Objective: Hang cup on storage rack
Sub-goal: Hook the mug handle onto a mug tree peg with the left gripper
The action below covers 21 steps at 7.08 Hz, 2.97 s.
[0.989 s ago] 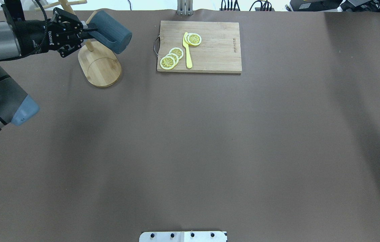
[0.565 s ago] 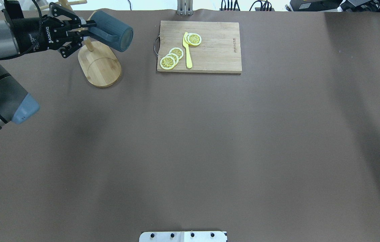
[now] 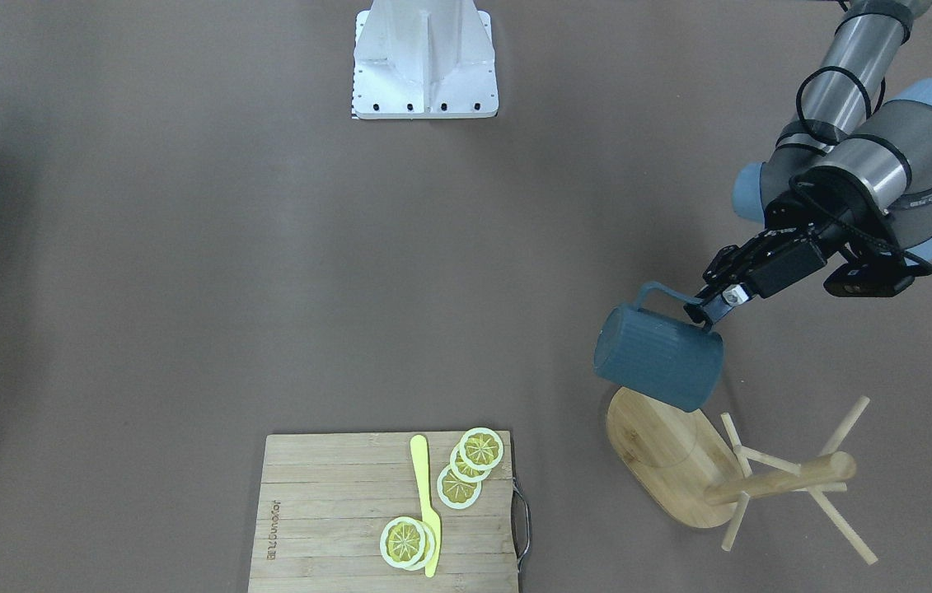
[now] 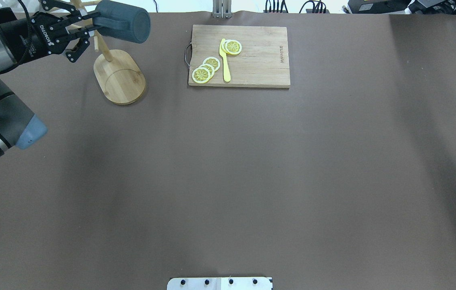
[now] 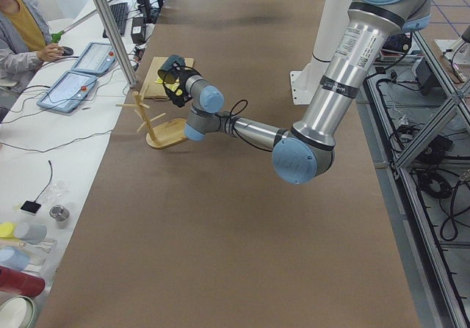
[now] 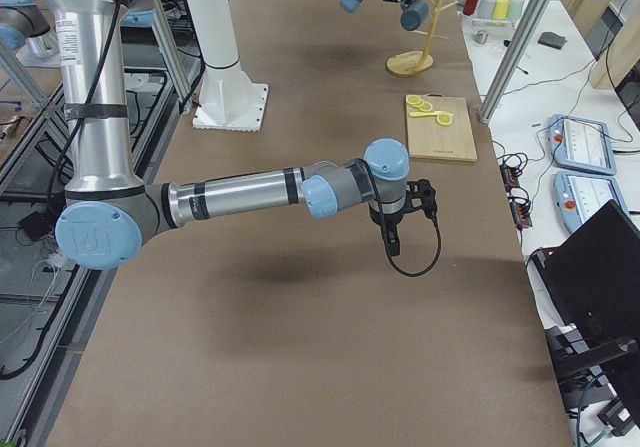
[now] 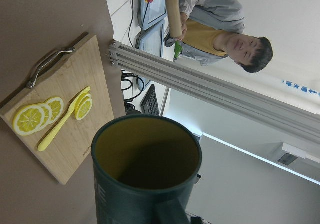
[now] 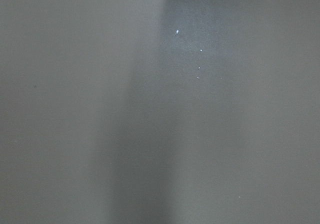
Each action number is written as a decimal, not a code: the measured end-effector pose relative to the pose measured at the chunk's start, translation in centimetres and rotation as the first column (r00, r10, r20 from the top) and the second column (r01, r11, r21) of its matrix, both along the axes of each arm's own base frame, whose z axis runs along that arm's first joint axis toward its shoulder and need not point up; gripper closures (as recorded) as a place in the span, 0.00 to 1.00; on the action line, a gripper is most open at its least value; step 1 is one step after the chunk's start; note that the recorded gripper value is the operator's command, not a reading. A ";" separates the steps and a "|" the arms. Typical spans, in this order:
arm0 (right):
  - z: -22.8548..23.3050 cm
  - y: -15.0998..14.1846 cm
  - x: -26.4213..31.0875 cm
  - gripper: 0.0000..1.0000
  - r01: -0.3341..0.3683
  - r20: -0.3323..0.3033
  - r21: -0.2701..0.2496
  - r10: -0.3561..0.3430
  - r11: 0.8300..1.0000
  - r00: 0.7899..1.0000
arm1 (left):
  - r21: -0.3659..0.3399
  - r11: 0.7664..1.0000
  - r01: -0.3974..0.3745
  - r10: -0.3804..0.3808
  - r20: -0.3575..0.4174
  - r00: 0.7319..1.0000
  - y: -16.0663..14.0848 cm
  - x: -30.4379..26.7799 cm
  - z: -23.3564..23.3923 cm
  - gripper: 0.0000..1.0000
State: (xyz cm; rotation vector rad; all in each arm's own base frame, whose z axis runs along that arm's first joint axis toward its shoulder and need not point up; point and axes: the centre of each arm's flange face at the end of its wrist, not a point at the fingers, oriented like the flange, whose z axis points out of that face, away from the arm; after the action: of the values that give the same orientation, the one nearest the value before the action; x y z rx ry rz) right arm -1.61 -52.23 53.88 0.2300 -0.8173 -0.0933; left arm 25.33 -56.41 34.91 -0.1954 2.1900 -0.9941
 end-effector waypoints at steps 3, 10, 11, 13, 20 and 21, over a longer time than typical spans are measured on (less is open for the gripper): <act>-0.9 1.2 0.2 0.00 -0.001 0.002 0.016 0.001 1.000 1.000 | -0.060 0.996 0.062 -0.069 -0.120 0.990 -2.0 0.2 0.7 1.00; -0.8 1.2 0.2 0.00 -0.004 -0.006 0.016 0.004 1.000 1.000 | -0.147 0.987 0.064 -0.092 -0.191 0.977 -4.7 1.3 3.3 1.00; -0.9 1.2 0.2 0.00 -0.004 -0.005 0.019 0.004 1.000 1.000 | -0.155 0.986 0.062 -0.093 -0.199 0.976 -4.8 1.2 3.8 1.00; -1.1 1.2 0.2 0.00 -0.004 -0.004 0.021 0.004 1.000 1.000 | -0.174 0.983 0.061 -0.096 -0.199 0.975 -4.9 1.1 4.7 1.00; -1.8 1.4 0.2 0.00 -0.008 0.004 0.027 0.008 1.000 1.000 | -0.253 0.966 0.050 -0.105 -0.208 0.972 -4.8 0.6 7.7 1.00; -1.9 1.4 0.2 0.00 -0.008 0.006 0.027 0.008 1.000 1.000 | -0.255 0.966 0.050 -0.105 -0.207 0.973 -4.7 0.6 7.9 1.00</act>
State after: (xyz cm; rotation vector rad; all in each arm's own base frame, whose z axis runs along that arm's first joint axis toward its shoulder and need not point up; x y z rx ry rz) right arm -1.42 -50.83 52.02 0.2593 -0.8211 -0.0960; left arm 25.90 -61.16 42.78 -0.3521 2.2790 -1.3480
